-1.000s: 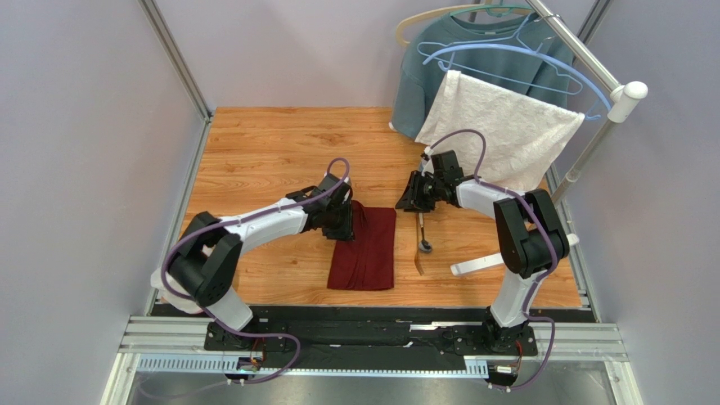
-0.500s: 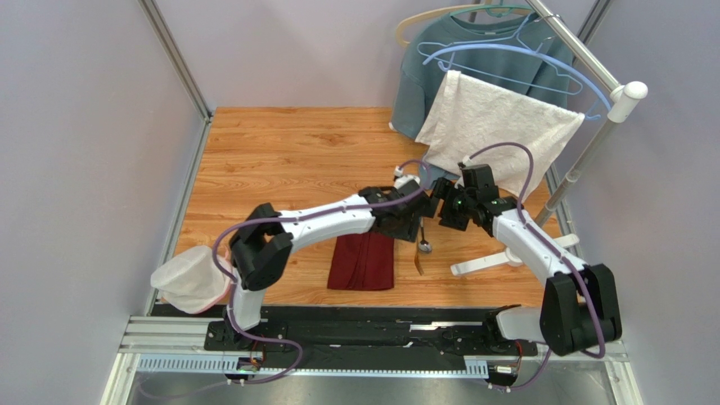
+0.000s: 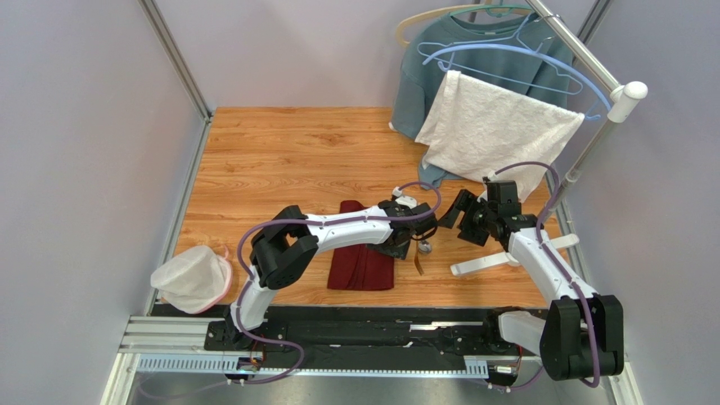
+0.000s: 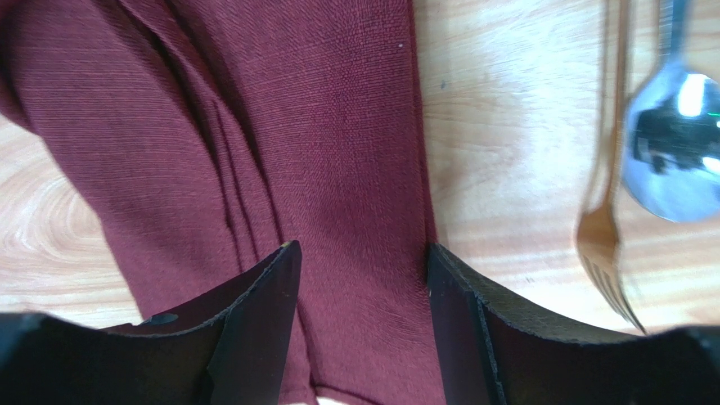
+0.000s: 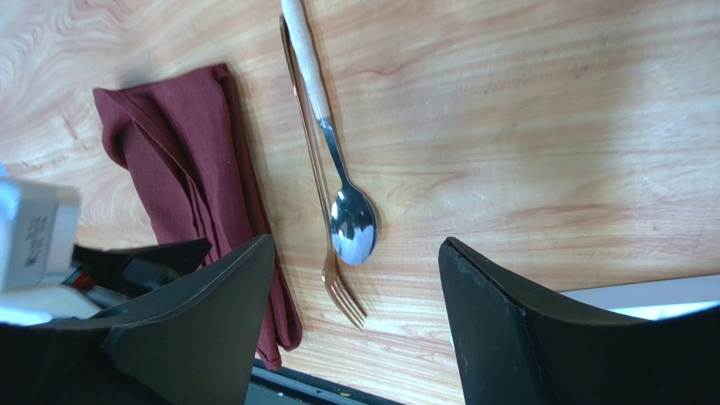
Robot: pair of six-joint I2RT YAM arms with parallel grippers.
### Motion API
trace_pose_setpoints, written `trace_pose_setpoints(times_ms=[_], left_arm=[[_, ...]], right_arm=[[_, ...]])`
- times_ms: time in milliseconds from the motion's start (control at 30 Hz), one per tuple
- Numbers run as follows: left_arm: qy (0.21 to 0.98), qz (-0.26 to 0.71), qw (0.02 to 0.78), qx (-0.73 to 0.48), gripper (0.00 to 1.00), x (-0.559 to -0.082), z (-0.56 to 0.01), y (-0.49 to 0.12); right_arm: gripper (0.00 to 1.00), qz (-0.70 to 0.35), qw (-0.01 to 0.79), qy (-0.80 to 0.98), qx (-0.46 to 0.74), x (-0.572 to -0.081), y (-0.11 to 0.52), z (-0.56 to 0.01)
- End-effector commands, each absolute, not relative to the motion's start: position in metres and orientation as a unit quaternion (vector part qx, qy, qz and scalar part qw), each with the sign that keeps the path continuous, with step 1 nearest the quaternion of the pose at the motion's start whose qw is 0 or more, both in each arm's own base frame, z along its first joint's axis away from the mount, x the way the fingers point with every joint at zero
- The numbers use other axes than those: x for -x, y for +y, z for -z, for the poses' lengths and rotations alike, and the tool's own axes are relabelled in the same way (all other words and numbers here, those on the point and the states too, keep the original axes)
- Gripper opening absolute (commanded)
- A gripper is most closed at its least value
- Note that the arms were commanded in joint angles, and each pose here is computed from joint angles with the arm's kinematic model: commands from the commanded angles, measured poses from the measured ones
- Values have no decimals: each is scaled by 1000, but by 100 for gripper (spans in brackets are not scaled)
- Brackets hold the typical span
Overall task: Fold the napkin into a case and place the utensils inside
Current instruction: Pick up the top corner of the smaller rectangle folded napkin from the folded napkin.
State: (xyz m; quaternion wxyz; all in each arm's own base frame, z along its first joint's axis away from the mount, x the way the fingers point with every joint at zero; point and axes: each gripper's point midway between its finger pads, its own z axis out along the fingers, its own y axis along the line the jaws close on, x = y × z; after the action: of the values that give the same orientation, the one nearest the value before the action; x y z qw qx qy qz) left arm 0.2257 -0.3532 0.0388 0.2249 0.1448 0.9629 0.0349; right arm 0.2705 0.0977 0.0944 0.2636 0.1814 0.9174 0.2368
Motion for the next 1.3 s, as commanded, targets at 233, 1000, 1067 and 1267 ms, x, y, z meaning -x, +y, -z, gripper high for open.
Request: trace_pose_setpoints(times_ms=[233, 1000, 1067, 1267], left_arm=[[961, -34, 244, -130, 72, -218, -50, -368], [960, -69, 220, -159, 0, -206, -20, -357], [960, -45, 224, -159, 0, -203, -36, -354], [963, 71, 220, -139, 0, -195, -64, -357]], right_arm=[[73, -272, 262, 914, -149, -275, 113, -87], [73, -308, 248, 909, -131, -288, 140, -88], [75, -319, 250, 905, -128, -296, 145, -92], [74, -387, 246, 879, -128, -315, 172, -107]])
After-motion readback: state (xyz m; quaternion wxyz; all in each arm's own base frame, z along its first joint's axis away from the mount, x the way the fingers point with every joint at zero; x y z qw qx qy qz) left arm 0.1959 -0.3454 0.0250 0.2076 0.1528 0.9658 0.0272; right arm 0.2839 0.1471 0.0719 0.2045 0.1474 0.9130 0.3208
